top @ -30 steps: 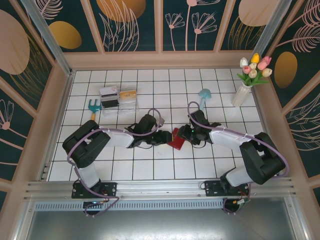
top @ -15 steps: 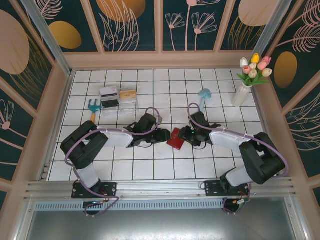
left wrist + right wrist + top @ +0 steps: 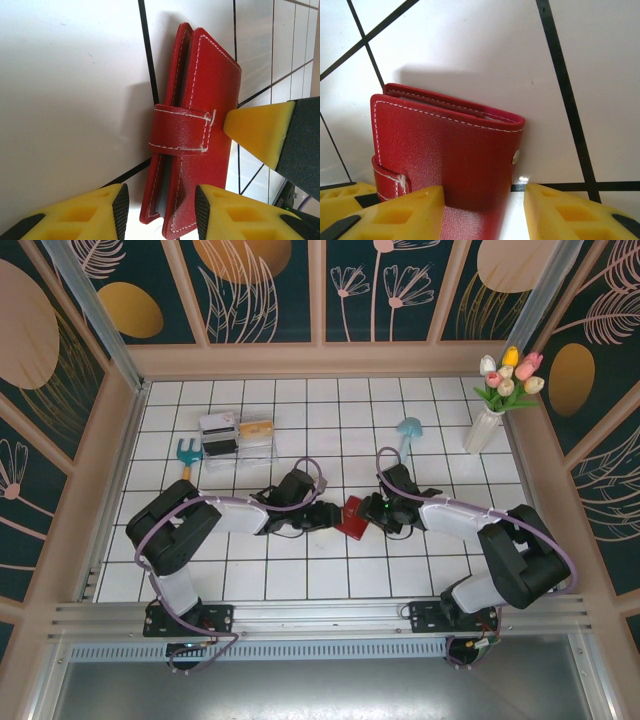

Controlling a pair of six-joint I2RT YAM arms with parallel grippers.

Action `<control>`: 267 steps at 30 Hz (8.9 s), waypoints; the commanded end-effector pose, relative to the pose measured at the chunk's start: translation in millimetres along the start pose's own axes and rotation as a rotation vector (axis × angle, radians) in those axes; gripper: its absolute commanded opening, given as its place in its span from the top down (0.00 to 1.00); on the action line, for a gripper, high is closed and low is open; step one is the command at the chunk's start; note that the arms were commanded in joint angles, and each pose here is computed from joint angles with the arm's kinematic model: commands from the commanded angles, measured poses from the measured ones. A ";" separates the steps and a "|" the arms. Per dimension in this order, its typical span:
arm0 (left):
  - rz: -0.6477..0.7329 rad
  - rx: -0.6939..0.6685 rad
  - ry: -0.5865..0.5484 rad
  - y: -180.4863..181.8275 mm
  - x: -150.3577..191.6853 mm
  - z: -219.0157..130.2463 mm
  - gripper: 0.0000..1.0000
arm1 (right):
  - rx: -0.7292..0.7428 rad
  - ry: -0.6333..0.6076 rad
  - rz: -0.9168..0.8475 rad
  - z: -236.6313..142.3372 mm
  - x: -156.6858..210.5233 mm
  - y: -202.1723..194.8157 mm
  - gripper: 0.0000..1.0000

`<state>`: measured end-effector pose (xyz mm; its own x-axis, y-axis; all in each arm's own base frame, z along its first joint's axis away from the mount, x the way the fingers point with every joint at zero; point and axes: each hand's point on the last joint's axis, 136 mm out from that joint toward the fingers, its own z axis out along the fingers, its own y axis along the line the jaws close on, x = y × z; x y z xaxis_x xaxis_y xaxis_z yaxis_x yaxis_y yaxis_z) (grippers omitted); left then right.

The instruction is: Take the credit cards out of the card holder

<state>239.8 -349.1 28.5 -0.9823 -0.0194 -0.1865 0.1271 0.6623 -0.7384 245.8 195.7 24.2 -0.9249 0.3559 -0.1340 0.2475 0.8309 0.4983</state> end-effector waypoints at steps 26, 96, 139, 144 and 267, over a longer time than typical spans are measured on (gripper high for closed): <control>0.123 0.137 -0.071 -47.8 -11.3 -13.7 0.87 | -0.032 -0.061 -0.036 -21.7 -23.8 14.7 0.52; 0.036 -0.467 -0.318 104.6 -121.4 -133.2 0.35 | -0.203 -0.119 -0.064 -12.3 -56.4 86.6 0.13; -0.083 -0.308 -0.278 91.6 -61.1 -127.0 0.58 | -0.036 0.038 -0.251 58.0 -11.0 130.6 0.42; -0.097 -0.314 -0.316 94.0 -64.0 -137.1 0.58 | 0.116 0.000 -0.339 62.3 -6.2 124.9 0.41; -0.074 0.135 -0.152 5.3 -41.1 -63.7 0.98 | 0.053 -0.031 -0.377 17.3 -0.6 104.3 0.62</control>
<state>272.9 -293.4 60.5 -0.9645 -0.1890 -0.1846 0.0428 0.5776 -0.8152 269.7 285.6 57.8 -0.9474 0.0300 -0.3186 -0.0877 0.9332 0.3486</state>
